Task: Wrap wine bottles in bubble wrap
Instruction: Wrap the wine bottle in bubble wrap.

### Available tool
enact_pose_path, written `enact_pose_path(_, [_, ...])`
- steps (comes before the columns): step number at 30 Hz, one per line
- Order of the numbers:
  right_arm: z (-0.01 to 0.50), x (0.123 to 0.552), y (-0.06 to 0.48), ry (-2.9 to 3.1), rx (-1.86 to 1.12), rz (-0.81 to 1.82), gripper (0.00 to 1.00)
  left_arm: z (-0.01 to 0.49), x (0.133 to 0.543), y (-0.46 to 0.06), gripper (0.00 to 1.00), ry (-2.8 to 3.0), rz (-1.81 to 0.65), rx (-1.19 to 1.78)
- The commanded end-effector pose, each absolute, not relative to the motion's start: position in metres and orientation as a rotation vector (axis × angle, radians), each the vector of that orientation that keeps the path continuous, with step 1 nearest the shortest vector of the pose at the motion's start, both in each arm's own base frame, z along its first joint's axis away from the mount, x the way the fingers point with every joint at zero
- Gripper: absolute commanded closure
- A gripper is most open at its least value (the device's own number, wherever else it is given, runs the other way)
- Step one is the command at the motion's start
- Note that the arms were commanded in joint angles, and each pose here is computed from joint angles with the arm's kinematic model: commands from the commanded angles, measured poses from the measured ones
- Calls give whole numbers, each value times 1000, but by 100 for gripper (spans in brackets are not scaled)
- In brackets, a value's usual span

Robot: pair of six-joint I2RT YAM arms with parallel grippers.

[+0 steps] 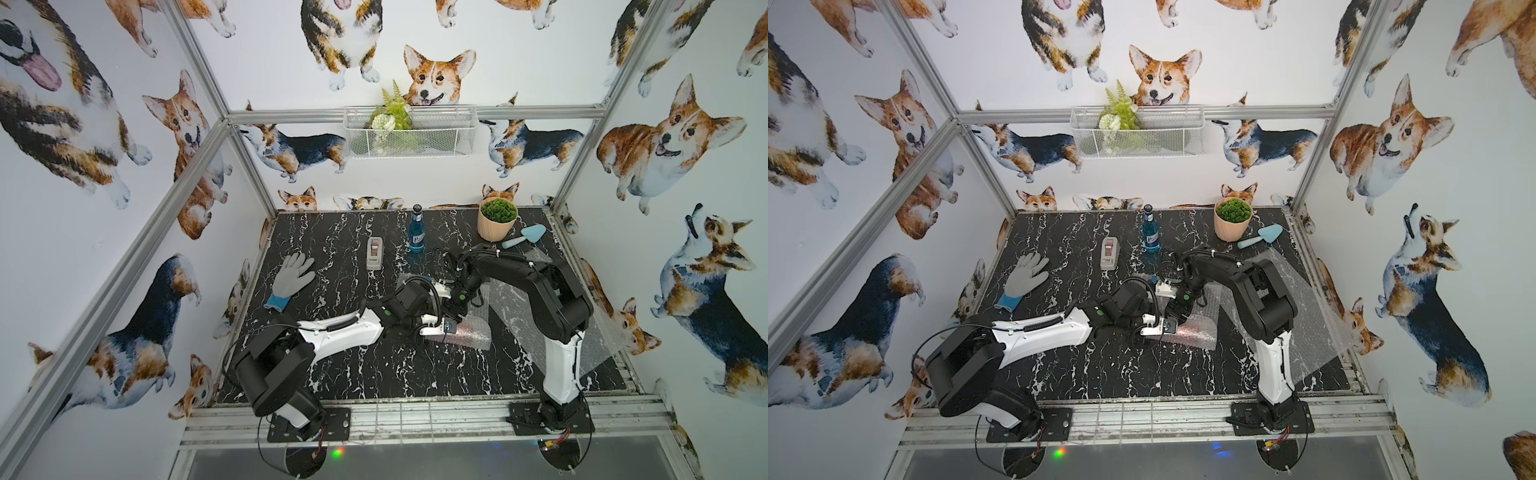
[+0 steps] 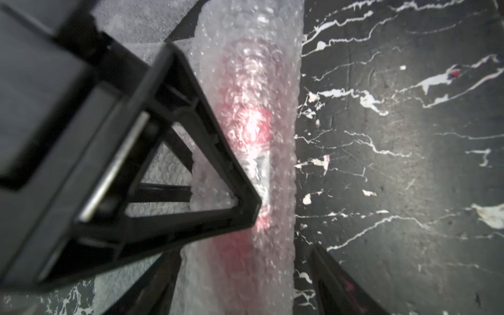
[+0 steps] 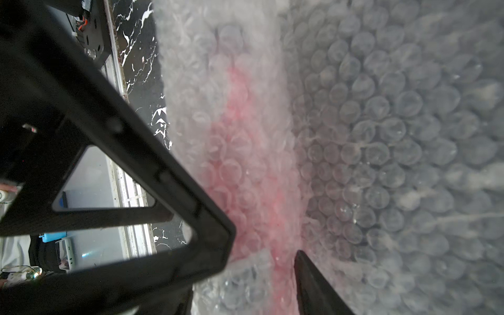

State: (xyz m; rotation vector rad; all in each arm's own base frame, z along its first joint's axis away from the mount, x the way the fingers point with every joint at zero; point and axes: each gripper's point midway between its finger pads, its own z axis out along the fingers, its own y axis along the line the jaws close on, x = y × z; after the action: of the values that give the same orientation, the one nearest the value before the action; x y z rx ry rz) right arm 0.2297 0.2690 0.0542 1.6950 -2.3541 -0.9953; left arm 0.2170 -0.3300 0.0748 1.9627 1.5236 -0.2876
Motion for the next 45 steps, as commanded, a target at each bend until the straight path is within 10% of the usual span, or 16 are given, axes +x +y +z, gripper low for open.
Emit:
enact_pose_path(1, [56,229,266,-2342,1718,-990,39,73,214,-333,25,1523,-392,1980])
enact_pose_path(24, [129,252,189,-2953,1958,-666,22,54,218,-329,49,1658,-509,2025])
enact_pose_path(35, [114,191,190,-2796,2785,-57,11,49,220,-328,50,1745,-599,2064])
enact_pose_path(45, [83,231,238,-2617,3036,566,9,51,220,-329,50,1773,-651,2070])
